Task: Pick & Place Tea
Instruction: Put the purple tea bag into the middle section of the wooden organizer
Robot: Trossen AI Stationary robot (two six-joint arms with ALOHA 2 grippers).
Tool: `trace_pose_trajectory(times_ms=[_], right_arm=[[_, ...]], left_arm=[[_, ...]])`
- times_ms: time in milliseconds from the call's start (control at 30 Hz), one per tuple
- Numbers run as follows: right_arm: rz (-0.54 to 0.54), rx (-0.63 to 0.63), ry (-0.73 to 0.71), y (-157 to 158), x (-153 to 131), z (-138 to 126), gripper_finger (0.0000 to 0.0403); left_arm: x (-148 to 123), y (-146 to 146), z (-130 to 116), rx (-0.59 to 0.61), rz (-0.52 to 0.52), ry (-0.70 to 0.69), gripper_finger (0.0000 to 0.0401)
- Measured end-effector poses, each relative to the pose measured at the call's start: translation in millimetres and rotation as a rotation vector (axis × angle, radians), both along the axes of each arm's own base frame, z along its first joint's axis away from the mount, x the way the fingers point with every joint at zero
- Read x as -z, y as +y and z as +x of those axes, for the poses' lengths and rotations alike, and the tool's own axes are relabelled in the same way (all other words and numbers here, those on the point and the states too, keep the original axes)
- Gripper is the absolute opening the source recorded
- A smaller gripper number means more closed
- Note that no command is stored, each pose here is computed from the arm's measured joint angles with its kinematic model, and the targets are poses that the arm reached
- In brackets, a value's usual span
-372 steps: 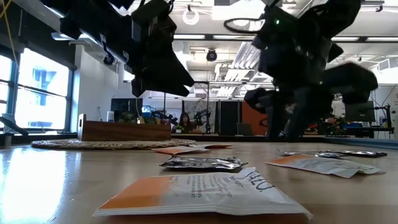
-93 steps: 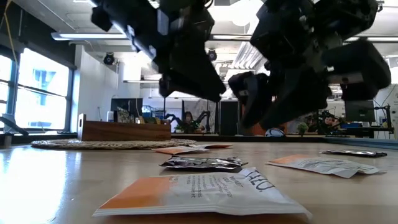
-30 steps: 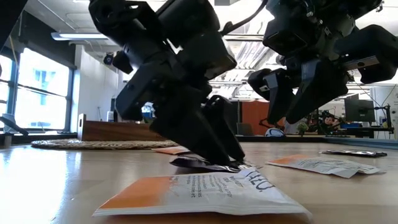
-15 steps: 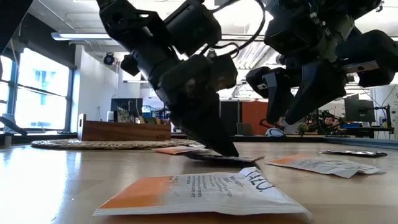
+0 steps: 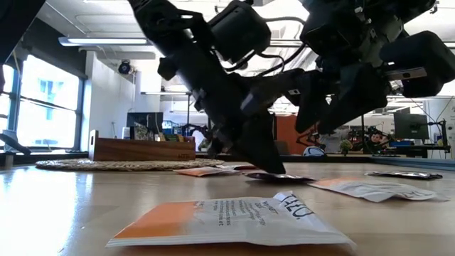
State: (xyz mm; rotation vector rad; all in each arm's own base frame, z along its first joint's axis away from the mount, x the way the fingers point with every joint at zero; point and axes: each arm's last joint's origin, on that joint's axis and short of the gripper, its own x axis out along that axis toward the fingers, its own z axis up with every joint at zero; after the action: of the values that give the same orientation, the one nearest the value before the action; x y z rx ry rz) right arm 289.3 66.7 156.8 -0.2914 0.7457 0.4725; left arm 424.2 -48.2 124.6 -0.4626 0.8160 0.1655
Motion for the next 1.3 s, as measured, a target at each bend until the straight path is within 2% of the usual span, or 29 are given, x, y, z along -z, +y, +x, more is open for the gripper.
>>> trace_pose_trajectory(times_ms=[100,200,333,500,600,733,800,867,1000,1167,1300], right_arm=[[0.0,0.004,0.008,0.0,0.4,-0.5,0.0138],[-0.018,0.034,0.04,-0.1,2.7,-2.7,0.0138],[-0.106,0.093,0.113,-3.6,8.4,-8.8,0.0138],[-0.223,0.258,0.163,-10.2,12.4,-13.7,0.0138],[-0.239,0.339,0.181,-14.3,13.5,-15.1,0.0138],[-0.083,0.514,0.125,-23.4,8.8,-6.3,0.0138],[-0.047,0.607,0.121,-31.6,8.4,-4.7,0.0138],[-0.022,0.645,0.146,-40.7,9.3,-5.0,0.0138],[0.091,0.628,0.203,-55.1,10.3,-4.6,0.0138],[0.169,0.639,0.219,-77.6,11.2,-4.9,0.0138],[0.345,0.592,0.16,-92.1,21.6,-11.4,0.0138]], left_arm=[[-5.6,3.7,3.3,-0.056,0.112,0.016,0.0002],[-10.1,7.9,4.9,-0.054,0.192,0.053,0.0002],[-15.2,8.4,7.4,-0.079,0.169,0.058,0.0001],[-22.5,6.5,10.8,-0.095,0.153,0.041,0.0001],[-30.6,7.5,9.8,-0.104,0.171,0.052,0.0001],[-31.9,7.5,10.1,-0.106,0.171,0.051,0.0001],[-31.8,6.7,10.0,-0.103,0.17,0.052,0.0001],[-31.4,7.2,9.5,-0.103,0.17,0.059,0.0001],[-30.5,7.7,8.4,-0.104,0.171,0.074,0.0001],[-30.3,7.4,8.3,-0.091,0.166,0.077,0.0],[-30.4,5.3,8.2,-0.081,0.166,0.075,0.0]])
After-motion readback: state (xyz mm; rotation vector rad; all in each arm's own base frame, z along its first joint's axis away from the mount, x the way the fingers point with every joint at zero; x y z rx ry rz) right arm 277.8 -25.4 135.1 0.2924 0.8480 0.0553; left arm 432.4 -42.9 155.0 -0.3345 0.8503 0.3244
